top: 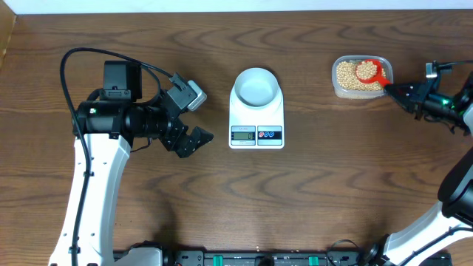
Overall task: Scoop item into bowl and weigh 50g on scale
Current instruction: 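Lift the filled red scoop and carry it left over the bowl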
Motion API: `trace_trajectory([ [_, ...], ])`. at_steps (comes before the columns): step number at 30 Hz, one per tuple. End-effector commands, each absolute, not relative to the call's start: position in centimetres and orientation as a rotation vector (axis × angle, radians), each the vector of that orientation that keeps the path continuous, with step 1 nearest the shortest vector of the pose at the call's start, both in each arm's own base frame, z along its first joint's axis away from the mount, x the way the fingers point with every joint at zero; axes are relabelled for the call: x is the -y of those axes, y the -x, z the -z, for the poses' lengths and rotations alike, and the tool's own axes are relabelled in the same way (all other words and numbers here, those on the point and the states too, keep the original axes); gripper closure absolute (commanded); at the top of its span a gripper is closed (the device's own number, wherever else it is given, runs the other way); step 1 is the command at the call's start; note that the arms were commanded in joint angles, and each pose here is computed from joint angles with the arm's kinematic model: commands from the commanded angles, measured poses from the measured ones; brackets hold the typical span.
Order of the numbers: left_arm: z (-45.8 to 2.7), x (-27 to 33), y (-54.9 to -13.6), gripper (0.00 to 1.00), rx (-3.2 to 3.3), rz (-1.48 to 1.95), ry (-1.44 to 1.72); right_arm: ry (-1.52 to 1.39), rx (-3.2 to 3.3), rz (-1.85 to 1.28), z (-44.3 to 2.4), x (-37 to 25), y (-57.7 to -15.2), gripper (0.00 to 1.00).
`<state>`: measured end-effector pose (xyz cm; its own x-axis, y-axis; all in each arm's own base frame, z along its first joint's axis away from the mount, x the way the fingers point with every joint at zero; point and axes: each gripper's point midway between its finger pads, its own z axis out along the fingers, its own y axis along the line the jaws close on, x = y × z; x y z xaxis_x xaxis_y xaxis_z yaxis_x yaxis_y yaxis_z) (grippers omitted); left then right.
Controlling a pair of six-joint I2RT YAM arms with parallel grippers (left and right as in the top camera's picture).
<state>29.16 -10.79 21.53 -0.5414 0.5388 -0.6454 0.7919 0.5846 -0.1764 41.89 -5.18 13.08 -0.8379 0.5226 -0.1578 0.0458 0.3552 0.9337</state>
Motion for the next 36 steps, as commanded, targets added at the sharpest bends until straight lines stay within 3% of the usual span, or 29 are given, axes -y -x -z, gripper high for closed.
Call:
trace_trajectory([
  [1,-22.1,10.9,-29.0,0.02,-2.249,0.621,-1.072,-0.467,-2.134,-1.607,-14.3,3.8,-42.1,0.99],
  [21,-22.1,10.9,-29.0,0.02,-2.249,0.621,-1.072,-0.185,-2.149,-1.757,-16.7,-6.2,-44.9,0.99],
  [36,-22.1,10.9,-29.0,0.02,-2.249,0.621,-1.072,0.143,-2.172,-1.811,-17.3,-15.3,-43.4,0.99],
])
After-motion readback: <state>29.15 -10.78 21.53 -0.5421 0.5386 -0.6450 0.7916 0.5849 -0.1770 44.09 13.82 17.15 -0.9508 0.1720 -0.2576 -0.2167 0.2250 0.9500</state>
